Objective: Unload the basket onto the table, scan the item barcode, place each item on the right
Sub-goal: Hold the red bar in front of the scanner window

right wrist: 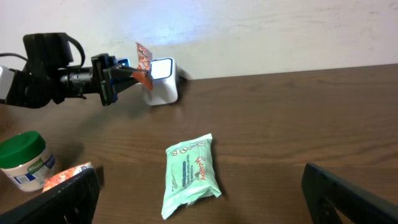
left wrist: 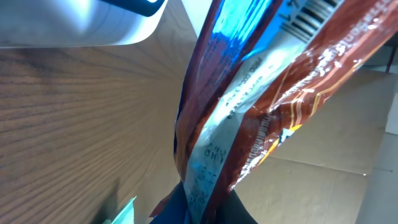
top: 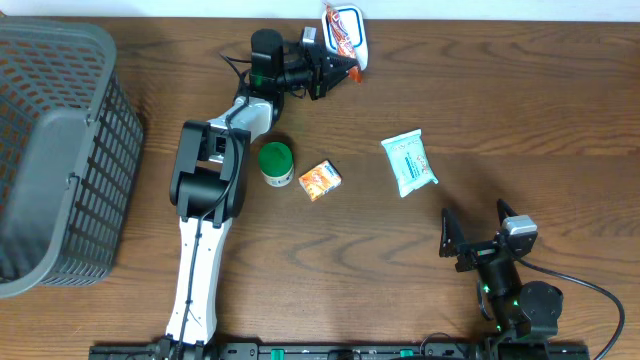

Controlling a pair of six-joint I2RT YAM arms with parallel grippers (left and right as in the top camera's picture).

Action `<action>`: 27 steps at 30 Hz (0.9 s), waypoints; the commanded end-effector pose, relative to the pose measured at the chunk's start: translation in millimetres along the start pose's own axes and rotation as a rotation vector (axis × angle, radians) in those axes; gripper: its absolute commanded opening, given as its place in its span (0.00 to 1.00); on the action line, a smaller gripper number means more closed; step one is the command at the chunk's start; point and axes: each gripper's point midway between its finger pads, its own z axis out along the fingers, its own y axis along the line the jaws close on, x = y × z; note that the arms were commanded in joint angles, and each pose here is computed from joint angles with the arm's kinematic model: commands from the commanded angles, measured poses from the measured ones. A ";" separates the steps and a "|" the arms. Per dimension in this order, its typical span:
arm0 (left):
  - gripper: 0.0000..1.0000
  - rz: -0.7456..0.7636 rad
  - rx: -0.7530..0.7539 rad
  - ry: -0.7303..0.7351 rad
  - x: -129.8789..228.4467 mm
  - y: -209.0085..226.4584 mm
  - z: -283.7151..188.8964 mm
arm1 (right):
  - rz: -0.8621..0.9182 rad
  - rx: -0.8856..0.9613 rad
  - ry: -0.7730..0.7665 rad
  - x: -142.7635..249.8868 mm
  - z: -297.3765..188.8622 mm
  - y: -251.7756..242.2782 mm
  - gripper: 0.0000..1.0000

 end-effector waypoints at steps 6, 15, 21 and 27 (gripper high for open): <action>0.07 -0.037 -0.019 0.010 0.1 32.2 11.5 | 0.010 -0.010 0.004 1.3 0.0 1.8 0.99; 0.08 0.078 0.034 0.009 -0.2 15.8 11.4 | 0.010 -0.010 0.005 1.4 0.0 1.8 0.99; 0.07 0.127 0.057 -0.005 -1.9 8.4 11.1 | 0.010 -0.010 0.005 1.4 0.0 1.8 0.99; 0.08 0.122 0.057 -0.011 -3.7 9.3 10.1 | 0.010 -0.010 0.004 1.3 0.0 1.9 0.99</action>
